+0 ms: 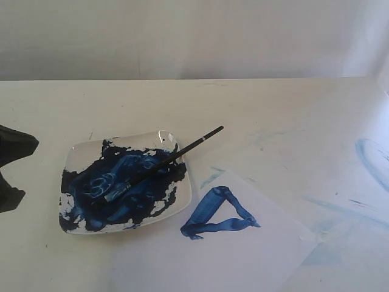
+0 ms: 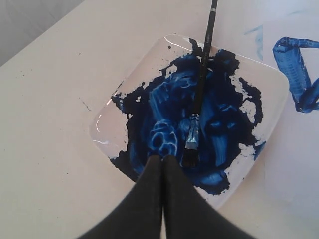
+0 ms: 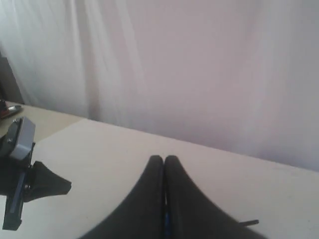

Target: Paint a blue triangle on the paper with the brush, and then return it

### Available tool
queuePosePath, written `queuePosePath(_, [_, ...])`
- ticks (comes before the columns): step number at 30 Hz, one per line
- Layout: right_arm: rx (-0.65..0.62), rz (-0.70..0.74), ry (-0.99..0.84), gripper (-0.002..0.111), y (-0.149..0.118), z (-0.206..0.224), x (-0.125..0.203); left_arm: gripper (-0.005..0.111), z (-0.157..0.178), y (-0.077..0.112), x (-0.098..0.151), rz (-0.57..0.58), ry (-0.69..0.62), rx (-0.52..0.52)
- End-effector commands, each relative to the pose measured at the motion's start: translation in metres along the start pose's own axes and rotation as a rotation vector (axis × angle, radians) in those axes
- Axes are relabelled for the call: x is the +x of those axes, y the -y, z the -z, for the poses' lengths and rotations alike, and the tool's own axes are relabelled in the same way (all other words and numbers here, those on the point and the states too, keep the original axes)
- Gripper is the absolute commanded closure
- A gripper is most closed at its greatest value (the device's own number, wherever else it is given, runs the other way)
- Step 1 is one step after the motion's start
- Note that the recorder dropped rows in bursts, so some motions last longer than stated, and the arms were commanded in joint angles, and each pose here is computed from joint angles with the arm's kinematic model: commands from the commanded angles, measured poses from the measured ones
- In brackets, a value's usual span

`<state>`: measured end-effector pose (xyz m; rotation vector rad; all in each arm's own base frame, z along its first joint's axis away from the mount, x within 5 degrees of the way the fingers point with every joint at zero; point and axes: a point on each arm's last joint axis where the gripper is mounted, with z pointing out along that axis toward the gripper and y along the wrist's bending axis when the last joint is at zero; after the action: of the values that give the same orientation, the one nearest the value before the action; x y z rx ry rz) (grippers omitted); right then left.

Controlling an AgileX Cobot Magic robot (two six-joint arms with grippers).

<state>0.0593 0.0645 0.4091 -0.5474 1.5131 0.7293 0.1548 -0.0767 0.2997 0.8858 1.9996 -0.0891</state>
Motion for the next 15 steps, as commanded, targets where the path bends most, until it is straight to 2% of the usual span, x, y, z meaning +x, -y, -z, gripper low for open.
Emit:
queuePosePath(1, [0.057,0.038,0.097,0.108,-0.005,0.025,-0.005,0.107,0.001,0.001,0.002,0.021,-0.006,0.007])
queuePosePath(11, [0.094,0.125,0.27,0.108,-0.029,0.075,-0.007,0.107,0.001,0.001,0.002,0.021,-0.006,0.007])
queuePosePath(15, [0.075,0.185,0.266,0.108,-0.039,0.092,0.001,0.107,0.001,0.001,0.002,0.021,-0.006,0.007])
